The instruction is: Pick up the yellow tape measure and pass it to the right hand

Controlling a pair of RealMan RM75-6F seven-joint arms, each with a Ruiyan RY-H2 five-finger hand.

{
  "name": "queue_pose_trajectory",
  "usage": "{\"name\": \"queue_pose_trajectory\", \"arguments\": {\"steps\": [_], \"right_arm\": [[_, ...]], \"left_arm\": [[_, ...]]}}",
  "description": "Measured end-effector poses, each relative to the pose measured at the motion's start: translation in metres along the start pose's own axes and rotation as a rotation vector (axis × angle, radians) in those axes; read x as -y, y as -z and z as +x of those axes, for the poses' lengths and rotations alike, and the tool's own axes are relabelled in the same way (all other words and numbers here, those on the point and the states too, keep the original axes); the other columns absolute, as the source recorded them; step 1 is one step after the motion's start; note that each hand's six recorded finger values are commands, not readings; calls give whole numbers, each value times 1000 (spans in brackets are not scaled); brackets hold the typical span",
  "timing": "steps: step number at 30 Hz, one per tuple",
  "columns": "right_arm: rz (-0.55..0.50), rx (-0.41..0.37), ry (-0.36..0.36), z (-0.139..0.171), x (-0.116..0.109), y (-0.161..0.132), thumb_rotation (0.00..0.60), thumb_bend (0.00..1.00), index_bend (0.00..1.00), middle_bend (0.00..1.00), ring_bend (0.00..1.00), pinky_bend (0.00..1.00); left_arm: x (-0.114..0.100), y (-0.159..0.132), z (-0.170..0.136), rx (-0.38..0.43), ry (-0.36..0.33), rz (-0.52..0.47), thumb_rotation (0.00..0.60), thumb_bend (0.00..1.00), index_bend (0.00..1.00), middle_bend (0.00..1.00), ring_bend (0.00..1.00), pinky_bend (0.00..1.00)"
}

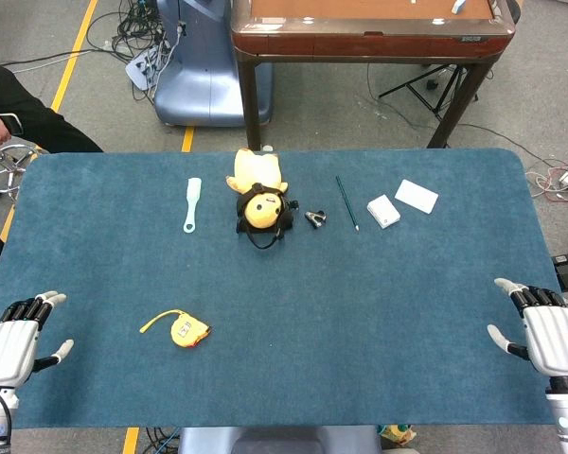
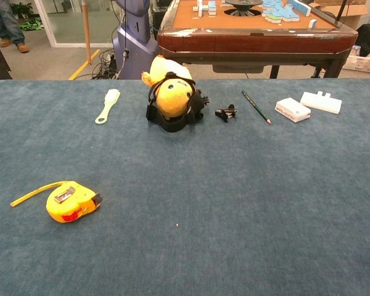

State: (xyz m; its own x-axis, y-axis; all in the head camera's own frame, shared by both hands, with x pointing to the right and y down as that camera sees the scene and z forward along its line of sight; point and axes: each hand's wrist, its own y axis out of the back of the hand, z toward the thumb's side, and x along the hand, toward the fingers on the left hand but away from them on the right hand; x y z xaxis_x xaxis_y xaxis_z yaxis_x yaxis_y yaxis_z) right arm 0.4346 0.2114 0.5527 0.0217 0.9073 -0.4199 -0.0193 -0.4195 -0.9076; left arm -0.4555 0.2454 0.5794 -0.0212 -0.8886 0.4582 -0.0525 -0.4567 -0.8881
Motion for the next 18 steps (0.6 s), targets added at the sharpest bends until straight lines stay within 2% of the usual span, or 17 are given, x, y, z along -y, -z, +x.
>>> {"name": "queue_pose_trajectory", "arguments": {"steps": [9,18], "right_arm": [[-10,1,45,-8,-21,2,600,299,237,347,310,291],[20,18,113,-24,-56,5,600,299,237,347,310,291]], "left_arm": [[5,-8,6,40,19,-25,600,201,219,205,194,168],[18,-39,31,188,80,-42,600,202,211,194,147,152]]}}
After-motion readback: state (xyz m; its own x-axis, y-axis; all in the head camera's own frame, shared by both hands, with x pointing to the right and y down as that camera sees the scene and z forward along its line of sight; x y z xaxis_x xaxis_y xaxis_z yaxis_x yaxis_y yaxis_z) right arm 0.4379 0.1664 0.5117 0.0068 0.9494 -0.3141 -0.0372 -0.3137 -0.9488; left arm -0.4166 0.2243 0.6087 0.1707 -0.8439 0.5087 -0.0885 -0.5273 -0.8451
